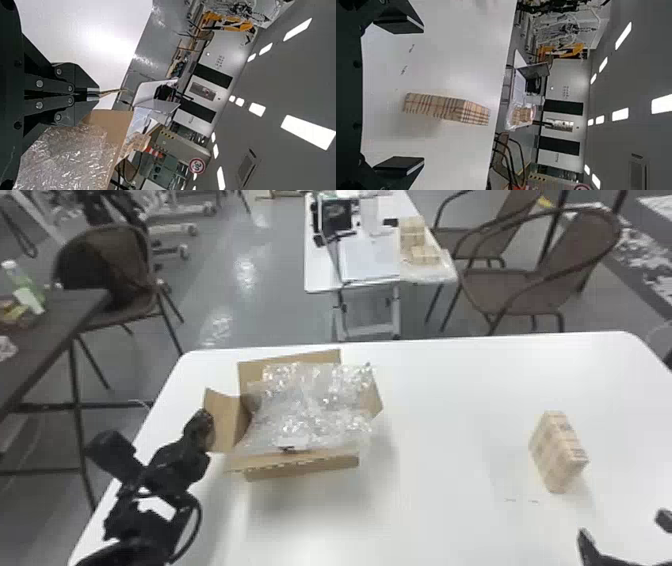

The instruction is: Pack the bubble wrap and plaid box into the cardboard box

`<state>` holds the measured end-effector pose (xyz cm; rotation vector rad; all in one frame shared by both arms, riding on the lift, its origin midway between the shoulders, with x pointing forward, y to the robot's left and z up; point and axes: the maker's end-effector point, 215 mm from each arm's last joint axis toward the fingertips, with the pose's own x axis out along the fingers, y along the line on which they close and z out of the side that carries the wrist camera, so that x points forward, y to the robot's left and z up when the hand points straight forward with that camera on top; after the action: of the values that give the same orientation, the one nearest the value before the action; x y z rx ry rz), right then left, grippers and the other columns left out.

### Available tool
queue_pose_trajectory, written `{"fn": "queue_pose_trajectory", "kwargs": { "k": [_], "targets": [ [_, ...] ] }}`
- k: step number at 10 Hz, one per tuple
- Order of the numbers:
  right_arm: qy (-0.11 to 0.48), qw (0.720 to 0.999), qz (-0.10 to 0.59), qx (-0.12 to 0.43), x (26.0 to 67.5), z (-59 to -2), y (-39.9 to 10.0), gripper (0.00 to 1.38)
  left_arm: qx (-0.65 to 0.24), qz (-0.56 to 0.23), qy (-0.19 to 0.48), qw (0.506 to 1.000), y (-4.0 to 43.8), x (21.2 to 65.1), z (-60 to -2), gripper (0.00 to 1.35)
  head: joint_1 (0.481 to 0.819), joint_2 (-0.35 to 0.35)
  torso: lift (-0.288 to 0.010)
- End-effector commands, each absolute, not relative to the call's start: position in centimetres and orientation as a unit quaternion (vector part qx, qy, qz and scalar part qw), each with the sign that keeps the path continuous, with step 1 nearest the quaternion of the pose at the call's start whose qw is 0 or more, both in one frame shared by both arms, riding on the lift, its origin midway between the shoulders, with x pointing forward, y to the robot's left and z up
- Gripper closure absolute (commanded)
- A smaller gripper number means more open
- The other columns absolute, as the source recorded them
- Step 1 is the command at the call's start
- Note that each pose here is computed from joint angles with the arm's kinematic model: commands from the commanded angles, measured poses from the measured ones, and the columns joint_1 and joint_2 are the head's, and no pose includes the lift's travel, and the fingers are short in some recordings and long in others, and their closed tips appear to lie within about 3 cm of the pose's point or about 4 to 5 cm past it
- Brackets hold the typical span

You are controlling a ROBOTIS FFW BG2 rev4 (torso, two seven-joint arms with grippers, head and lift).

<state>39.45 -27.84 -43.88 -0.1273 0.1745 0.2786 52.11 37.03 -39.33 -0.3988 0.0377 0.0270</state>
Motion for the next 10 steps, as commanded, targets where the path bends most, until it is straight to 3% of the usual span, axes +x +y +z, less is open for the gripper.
{"fn": "queue_pose_trajectory", "kwargs": {
  "k": [1, 6, 10],
  "targets": [
    [0.095, 0.987, 0.116, -0.057, 39.7, -45.0, -30.3, 0.13, -0.198, 0.012, 0.018, 0.980, 37.0, 52.2, -39.2, 1.21, 0.695, 0.112, -0.089],
    [0.086, 0.992, 0.084, -0.036, 45.5, -46.1, -32.5, 0.12, -0.200, 0.008, 0.020, 0.980, 36.5, 52.5, -39.3, 1.21, 0.695, 0.047, -0.089],
    [0.093, 0.990, 0.106, -0.014, 49.2, -47.2, -29.5, 0.13, -0.201, 0.008, 0.021, 0.979, 36.4, 52.5, -39.3, 1.21, 0.695, 0.054, -0.089]
  ]
}}
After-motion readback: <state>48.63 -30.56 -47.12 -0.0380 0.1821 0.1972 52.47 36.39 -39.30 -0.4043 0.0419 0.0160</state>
